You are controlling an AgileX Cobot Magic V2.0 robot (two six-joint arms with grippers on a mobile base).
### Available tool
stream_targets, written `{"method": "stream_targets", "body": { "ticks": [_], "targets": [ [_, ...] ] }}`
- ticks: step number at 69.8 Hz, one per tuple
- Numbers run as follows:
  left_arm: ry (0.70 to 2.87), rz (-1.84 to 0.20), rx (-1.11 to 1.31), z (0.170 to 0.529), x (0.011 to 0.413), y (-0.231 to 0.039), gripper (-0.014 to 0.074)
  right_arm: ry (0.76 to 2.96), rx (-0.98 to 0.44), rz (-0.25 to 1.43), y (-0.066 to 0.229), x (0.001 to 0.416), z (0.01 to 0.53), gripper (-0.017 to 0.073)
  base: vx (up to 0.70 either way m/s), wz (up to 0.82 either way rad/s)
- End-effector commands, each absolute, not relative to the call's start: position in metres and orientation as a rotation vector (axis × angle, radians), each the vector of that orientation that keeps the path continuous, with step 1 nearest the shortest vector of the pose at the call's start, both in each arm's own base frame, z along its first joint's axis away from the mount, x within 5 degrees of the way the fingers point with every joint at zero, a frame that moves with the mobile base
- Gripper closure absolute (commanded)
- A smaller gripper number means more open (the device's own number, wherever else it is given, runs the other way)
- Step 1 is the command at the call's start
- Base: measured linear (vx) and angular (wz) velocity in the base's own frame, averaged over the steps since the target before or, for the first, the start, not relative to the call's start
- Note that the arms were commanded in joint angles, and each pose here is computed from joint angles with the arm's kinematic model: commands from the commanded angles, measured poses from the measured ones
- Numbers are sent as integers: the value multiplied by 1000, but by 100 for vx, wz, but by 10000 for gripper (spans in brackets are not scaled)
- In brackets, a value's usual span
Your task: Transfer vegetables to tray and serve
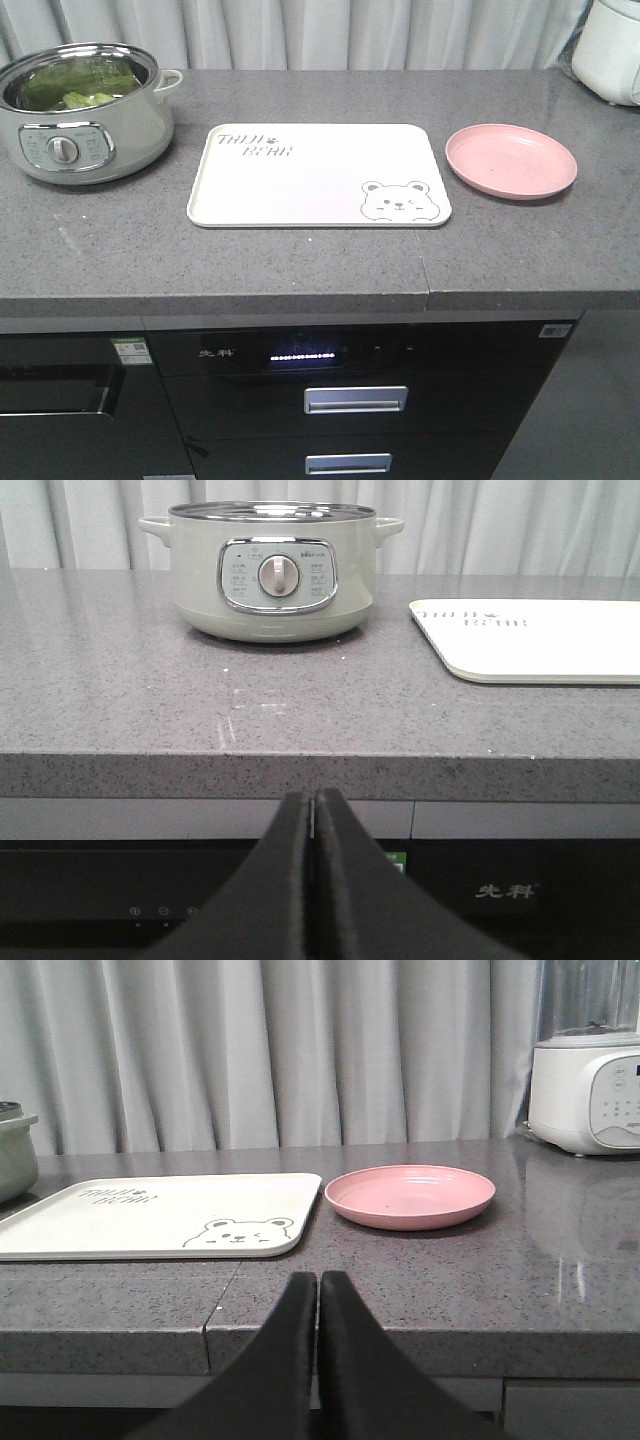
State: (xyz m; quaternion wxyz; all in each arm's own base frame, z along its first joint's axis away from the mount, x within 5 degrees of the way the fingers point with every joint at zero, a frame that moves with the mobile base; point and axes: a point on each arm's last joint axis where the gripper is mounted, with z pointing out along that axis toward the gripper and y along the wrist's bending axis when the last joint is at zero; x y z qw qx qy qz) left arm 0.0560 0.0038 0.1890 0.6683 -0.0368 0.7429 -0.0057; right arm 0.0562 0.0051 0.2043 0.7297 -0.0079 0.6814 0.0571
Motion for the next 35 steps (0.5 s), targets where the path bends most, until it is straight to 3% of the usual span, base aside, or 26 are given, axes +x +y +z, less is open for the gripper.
{"method": "stream_targets", "body": {
  "ticks": [1, 35],
  "targets": [
    [1617, -29, -71, 188, 56, 2, 599, 1433, -28, 119, 5, 56, 207, 562, 10, 4],
    [1617, -29, -71, 188, 56, 2, 599, 1433, -28, 119, 5, 56, 207, 562, 10, 3]
  ]
}}
